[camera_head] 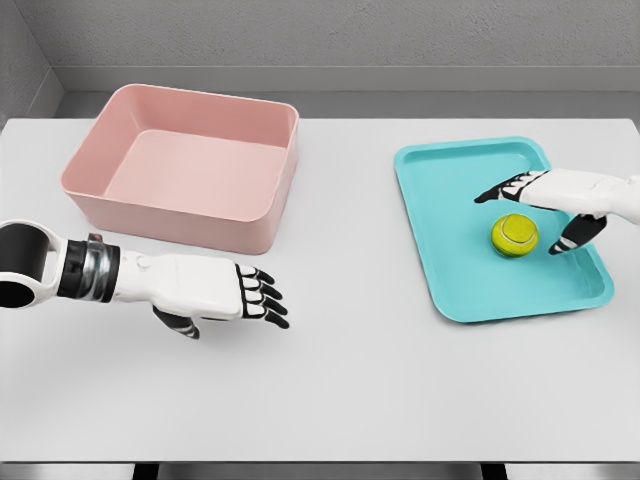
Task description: Put the tennis from the blue tray into the pink basket with both arms
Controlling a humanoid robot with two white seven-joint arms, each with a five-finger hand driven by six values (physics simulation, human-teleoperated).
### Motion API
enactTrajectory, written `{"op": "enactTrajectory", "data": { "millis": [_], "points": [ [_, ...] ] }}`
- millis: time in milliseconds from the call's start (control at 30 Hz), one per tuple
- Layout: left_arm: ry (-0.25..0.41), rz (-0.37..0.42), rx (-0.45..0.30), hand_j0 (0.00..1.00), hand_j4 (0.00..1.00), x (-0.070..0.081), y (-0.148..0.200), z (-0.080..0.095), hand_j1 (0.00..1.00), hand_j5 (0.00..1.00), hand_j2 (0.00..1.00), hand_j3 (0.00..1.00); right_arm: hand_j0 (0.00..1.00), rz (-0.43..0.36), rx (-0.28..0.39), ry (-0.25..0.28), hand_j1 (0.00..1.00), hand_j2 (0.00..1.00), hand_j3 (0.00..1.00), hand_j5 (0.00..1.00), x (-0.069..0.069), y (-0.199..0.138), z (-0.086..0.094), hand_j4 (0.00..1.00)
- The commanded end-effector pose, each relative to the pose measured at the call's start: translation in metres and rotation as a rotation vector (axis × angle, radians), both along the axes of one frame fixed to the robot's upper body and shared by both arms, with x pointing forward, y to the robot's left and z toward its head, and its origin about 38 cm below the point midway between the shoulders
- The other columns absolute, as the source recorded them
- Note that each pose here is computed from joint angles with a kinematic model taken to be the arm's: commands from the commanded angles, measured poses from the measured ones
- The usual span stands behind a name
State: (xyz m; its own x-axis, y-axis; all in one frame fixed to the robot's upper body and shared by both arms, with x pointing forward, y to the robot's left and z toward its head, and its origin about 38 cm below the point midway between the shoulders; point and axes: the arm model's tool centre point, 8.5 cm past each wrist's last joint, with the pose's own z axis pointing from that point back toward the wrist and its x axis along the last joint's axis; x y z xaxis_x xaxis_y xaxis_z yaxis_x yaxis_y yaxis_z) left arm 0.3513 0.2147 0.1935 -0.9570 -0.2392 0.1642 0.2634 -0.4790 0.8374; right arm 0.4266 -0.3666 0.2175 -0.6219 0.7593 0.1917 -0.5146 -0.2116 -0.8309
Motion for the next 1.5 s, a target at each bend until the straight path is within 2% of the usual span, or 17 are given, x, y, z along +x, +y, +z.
{"op": "enactTrajectory", "data": {
  "millis": [0,233,400,467,567,1000,1133,1467],
  "points": [
    [0.006,0.003,-0.01,1.0,1.0,0.0,-0.001,0.001,1.0,1.0,1.0,1.0,1.0,-0.01,0.009,0.007,1.0,1.0,1.0,1.0,0.003,0.0,-0.004,1.0],
    [0.007,0.002,-0.011,1.0,1.0,0.0,-0.001,0.001,1.0,1.0,1.0,1.0,1.0,-0.02,0.026,0.036,1.0,1.0,1.0,1.0,0.01,0.006,-0.021,1.0],
    [0.004,-0.009,-0.023,1.0,1.0,0.001,-0.007,0.003,1.0,1.0,1.0,1.0,1.0,-0.034,0.0,0.051,1.0,1.0,1.0,1.0,0.012,0.001,-0.031,1.0],
    [-0.013,0.012,-0.018,1.0,1.0,0.006,0.003,0.016,1.0,1.0,1.0,1.0,1.0,-0.039,0.003,0.056,1.0,1.0,1.0,1.0,0.014,0.002,-0.035,1.0],
    [-0.012,0.014,-0.019,1.0,1.0,0.007,0.004,0.017,1.0,1.0,1.0,1.0,1.0,-0.043,0.002,0.074,1.0,1.0,1.0,1.0,0.015,0.003,-0.043,1.0],
    [-0.006,-0.003,-0.034,1.0,1.0,0.005,-0.005,0.014,1.0,1.0,1.0,1.0,1.0,-0.071,-0.005,0.081,1.0,1.0,1.0,1.0,0.017,-0.005,-0.046,1.0],
    [-0.008,-0.002,-0.032,1.0,1.0,0.006,-0.004,0.014,1.0,1.0,1.0,1.0,0.91,-0.069,-0.005,0.081,0.91,0.91,0.91,0.91,0.017,-0.005,-0.046,0.91],
    [-0.008,0.002,-0.028,1.0,1.0,0.006,-0.003,0.014,1.0,1.0,1.0,1.0,0.87,-0.072,-0.005,0.083,0.87,0.87,0.87,0.87,0.017,-0.006,-0.047,0.87]
  ]
}}
